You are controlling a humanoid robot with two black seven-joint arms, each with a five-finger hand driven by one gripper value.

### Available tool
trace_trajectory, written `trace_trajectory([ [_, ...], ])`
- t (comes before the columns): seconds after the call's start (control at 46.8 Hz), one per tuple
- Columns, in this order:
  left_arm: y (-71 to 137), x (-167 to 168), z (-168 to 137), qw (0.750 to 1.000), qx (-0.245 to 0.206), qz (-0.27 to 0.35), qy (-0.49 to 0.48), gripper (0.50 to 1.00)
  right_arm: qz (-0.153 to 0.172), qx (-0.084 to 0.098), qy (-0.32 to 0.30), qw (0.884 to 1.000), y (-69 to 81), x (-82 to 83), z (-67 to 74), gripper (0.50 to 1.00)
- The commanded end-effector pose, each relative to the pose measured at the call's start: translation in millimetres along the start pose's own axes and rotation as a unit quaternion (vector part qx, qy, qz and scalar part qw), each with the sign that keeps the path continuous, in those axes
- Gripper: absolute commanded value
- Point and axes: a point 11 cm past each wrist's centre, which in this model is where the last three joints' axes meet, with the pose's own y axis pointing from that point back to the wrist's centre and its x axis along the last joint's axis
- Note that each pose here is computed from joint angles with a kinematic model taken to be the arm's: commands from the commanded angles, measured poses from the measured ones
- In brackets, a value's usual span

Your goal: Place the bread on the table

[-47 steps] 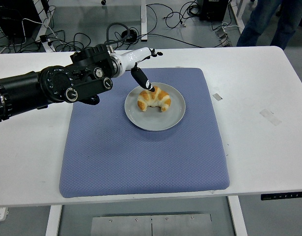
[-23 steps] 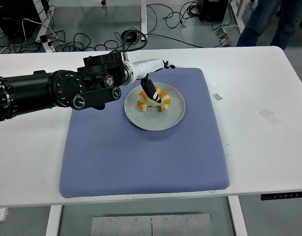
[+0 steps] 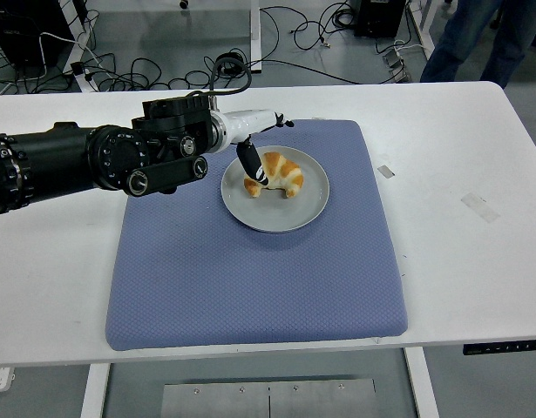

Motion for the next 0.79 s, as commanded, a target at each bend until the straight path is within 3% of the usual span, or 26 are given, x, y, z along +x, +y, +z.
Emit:
trace_trajectory([
  [0.0,-1,-2,-2,1.0,0.003,0.0,-0.004,0.902,0.0,0.0,0.001,1.0,0.0,0.0,0.0,1.0],
  [0.769,-6,-16,3,1.0,-0.004,-0.014,0.0,0.901,0.0,0.0,0.0,1.0,0.0,0.0,0.0,1.0],
])
